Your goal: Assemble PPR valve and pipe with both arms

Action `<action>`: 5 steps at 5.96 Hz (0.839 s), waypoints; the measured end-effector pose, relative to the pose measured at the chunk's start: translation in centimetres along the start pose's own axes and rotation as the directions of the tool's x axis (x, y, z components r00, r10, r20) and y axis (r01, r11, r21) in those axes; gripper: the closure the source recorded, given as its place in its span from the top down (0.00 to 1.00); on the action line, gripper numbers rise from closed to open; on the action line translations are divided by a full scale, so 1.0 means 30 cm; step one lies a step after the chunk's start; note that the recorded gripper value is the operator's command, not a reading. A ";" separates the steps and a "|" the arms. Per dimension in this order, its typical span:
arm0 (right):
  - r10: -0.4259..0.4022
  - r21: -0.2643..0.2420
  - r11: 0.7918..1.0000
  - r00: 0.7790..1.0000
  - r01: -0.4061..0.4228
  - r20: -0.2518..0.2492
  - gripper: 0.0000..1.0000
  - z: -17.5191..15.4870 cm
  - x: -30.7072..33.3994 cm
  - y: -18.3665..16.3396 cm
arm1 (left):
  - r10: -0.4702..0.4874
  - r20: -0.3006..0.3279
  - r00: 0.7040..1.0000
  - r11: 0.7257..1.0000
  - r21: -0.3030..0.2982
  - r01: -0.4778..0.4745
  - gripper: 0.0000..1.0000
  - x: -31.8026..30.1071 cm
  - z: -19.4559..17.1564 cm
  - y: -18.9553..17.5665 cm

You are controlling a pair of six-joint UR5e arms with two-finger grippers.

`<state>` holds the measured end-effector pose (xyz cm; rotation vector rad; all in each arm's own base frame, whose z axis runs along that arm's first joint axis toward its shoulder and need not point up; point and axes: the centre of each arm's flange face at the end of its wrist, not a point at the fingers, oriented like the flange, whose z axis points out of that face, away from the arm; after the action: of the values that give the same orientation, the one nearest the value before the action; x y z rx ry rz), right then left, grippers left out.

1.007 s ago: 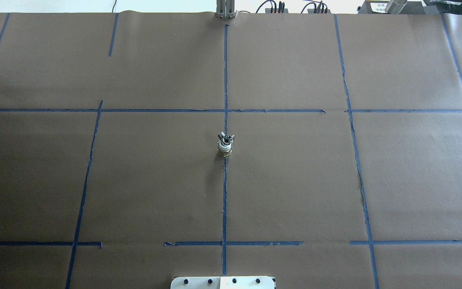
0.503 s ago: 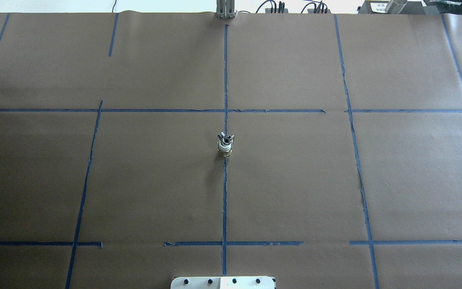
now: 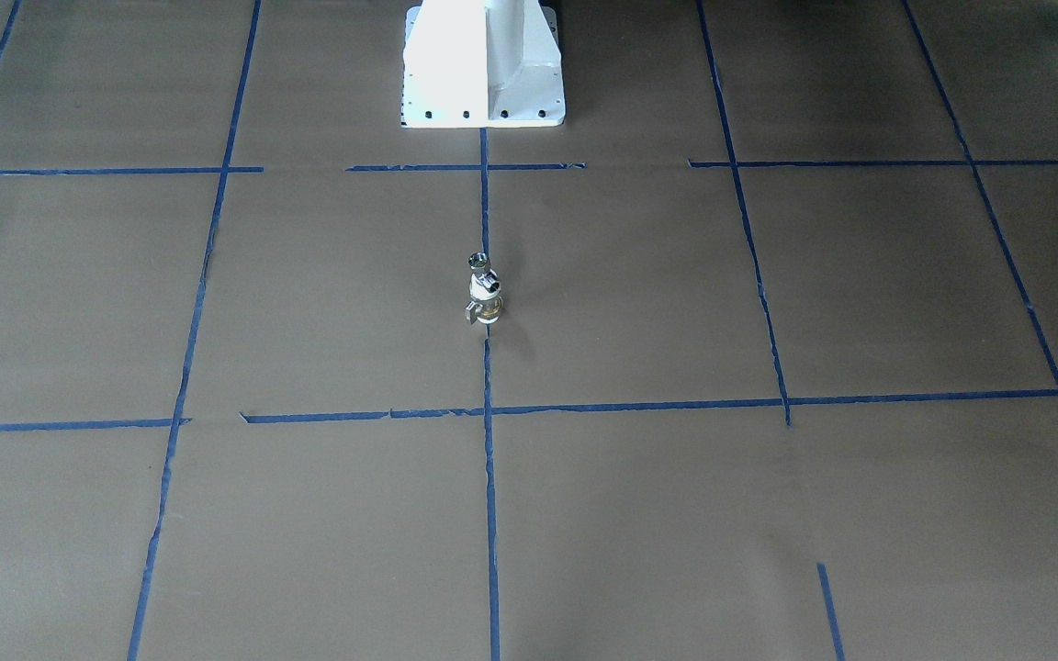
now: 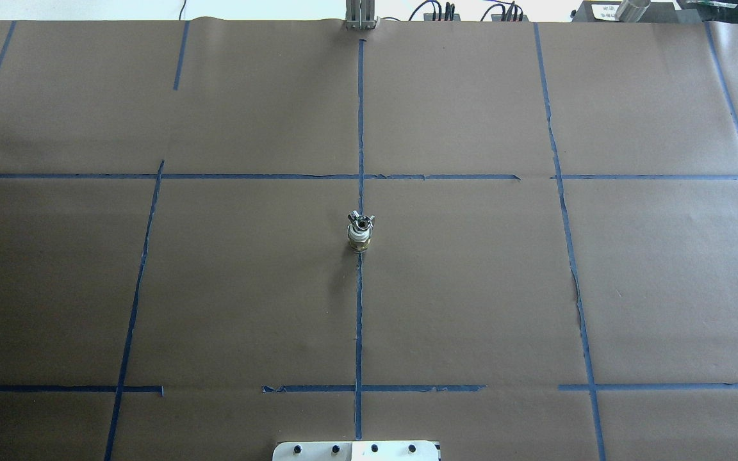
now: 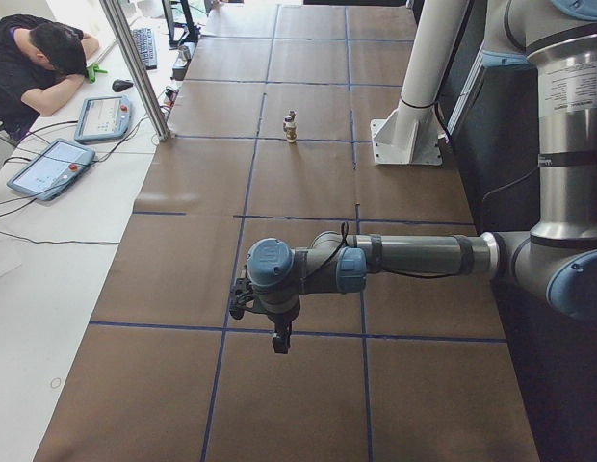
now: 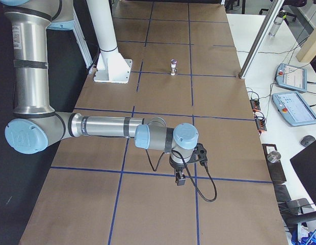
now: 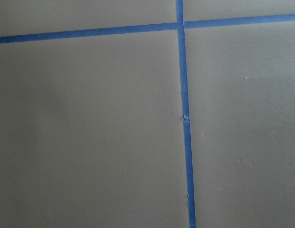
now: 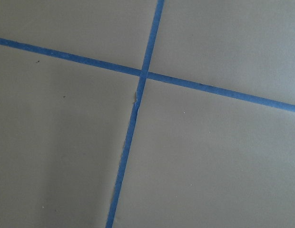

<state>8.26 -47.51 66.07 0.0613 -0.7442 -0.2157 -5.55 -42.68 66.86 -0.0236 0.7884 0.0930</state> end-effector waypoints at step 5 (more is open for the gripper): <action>0.014 -0.008 1.000 1.000 -0.014 0.002 1.00 0.014 0.006 0.013 | 0.003 -0.001 1.000 1.000 0.001 -0.003 1.00 0.003 0.001 -0.001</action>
<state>8.18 -47.15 66.54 0.0480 -0.7456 -0.2050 -5.47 -42.72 66.81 -0.0220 0.7899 0.0953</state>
